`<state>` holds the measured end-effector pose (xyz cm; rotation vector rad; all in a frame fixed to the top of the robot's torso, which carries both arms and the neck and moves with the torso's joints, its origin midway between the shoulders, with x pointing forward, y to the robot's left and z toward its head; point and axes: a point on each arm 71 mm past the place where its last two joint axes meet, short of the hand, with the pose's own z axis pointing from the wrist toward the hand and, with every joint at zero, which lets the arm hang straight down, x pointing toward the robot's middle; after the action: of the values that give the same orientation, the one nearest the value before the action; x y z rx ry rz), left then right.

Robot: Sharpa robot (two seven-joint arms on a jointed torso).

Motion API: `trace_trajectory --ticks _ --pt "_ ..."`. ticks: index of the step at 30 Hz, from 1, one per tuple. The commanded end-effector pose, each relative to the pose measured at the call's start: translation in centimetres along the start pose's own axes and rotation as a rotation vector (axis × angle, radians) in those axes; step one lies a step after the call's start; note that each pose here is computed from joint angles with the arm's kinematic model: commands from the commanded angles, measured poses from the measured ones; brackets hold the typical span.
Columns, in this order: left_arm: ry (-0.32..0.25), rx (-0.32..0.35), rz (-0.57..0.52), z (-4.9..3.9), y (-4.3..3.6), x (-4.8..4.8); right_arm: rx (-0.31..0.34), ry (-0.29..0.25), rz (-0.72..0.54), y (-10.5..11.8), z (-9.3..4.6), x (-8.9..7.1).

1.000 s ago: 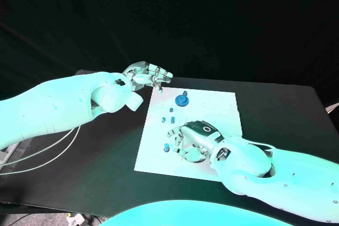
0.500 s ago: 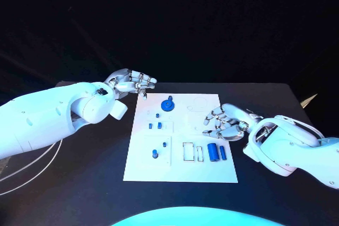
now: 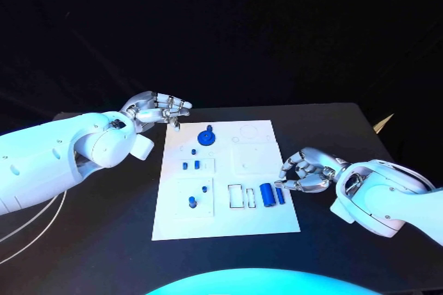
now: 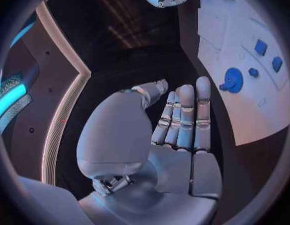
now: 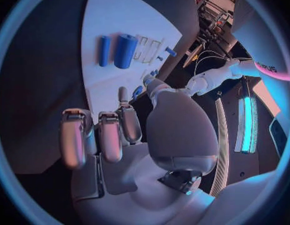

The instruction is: Assemble the parts on the task board

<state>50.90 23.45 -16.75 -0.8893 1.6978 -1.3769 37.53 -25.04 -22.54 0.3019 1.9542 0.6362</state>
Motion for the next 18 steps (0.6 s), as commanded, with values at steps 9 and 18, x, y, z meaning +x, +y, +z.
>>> trace_trajectory --ticks 9,18 --pt "0.000 0.015 -0.010 -0.14 -0.06 -0.02 0.050 0.024 -0.079 0.0 0.4 1.8" --pt "0.003 0.010 -0.011 -0.20 -0.02 -0.03 0.063 0.048 -0.105 -0.2 0.8 2.7"
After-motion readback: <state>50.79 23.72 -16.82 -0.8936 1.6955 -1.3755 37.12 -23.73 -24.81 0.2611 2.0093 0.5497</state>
